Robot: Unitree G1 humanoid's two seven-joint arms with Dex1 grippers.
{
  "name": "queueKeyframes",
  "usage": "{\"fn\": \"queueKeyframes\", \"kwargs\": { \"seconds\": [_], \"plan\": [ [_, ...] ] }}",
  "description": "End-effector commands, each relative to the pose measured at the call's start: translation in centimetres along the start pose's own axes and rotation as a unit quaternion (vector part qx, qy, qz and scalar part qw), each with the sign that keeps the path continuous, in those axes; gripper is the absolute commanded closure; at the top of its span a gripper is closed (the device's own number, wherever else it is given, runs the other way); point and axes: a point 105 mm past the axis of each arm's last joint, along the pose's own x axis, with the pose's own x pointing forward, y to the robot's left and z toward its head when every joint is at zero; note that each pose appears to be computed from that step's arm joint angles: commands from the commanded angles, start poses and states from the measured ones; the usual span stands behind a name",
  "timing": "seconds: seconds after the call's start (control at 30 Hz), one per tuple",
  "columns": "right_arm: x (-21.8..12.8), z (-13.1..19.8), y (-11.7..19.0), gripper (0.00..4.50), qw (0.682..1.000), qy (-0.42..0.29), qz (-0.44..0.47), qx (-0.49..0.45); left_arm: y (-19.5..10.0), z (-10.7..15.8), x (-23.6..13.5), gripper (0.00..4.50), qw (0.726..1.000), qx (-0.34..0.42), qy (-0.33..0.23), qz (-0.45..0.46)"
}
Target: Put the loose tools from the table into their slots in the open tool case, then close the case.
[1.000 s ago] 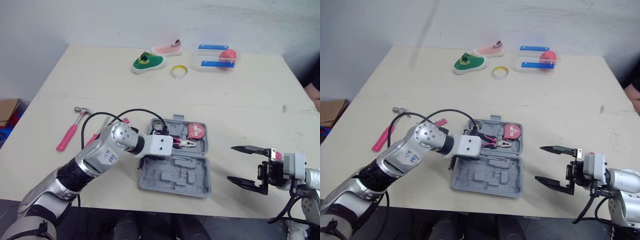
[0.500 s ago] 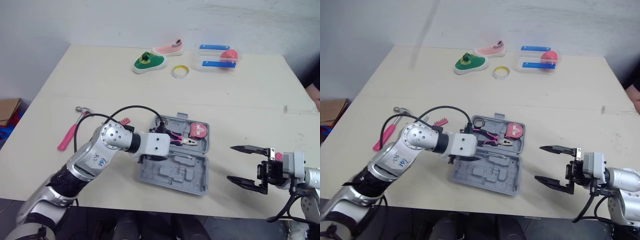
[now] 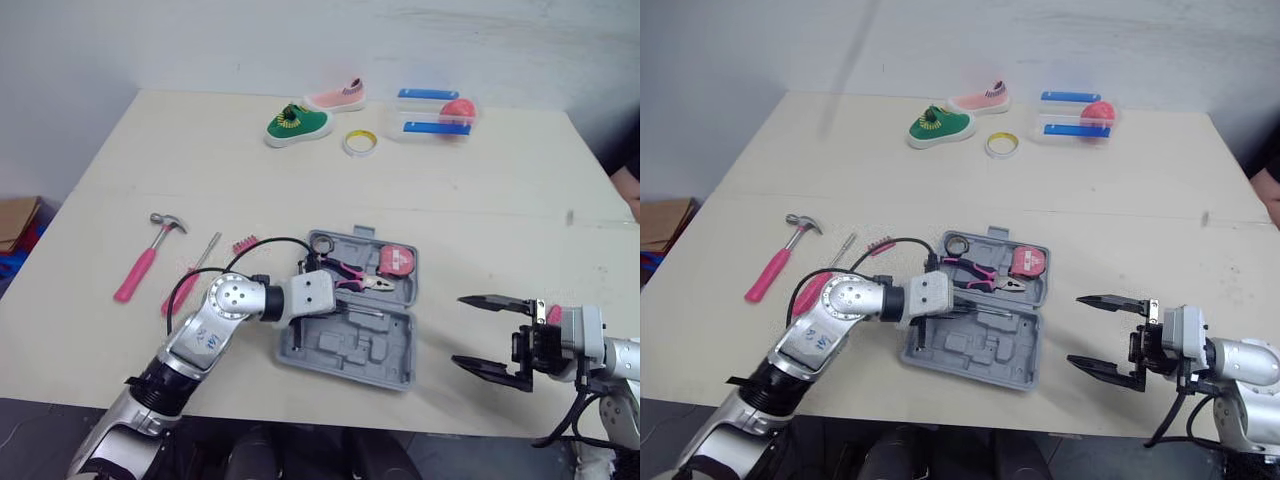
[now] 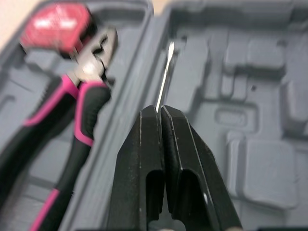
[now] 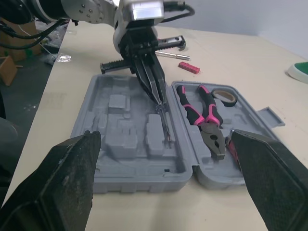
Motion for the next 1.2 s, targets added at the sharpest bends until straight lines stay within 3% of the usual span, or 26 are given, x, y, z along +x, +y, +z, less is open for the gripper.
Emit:
{"fn": "queueKeyframes", "kwargs": {
  "seconds": [0.03, 0.33, 0.47, 0.73, 0.97, 1.03, 1.13, 1.2],
  "plan": [
    [-0.3, 1.2, -0.2, 0.0, 1.0, -0.005, -0.005, -0.015, 0.5, 0.5, 0.3, 4.43, 0.999, 0.003, -0.01, 0.031],
    [-0.1, 1.4, -0.1, 0.0, 1.0, -0.004, -0.006, -0.012, -1.1, -2.3, 0.7, 4.43, 0.996, -0.074, 0.05, 0.017],
    [0.0, 1.5, -0.2, 0.0, 1.0, -0.004, -0.007, -0.012, -0.8, -2.8, 0.8, 4.43, 0.992, -0.107, 0.052, 0.029],
    [0.3, 1.7, 0.1, 0.0, 1.0, -0.007, -0.014, -0.002, -1.8, -6.0, 0.9, 4.43, 0.98, -0.155, 0.123, 0.023],
    [-0.3, 2.0, -0.2, 0.0, 1.0, 0.004, -0.029, -0.005, -0.5, -2.7, 0.9, 4.43, 0.992, -0.121, 0.032, 0.034],
    [-1.3, 2.2, -0.8, 0.0, 0.999, 0.017, -0.045, -0.01, 0.4, 0.2, -0.4, 4.43, 0.994, -0.085, -0.06, 0.042],
    [-3.8, 2.6, -2.2, 0.0, 0.995, 0.049, -0.088, -0.023, 2.5, 4.1, -5.1, 4.43, 0.974, -0.012, -0.201, 0.109],
    [-5.4, 2.4, -2.5, 0.0, 0.991, 0.055, -0.117, -0.017, 3.4, 4.0, -7.7, 4.43, 0.964, 0.009, -0.215, 0.153]
  ]
}}
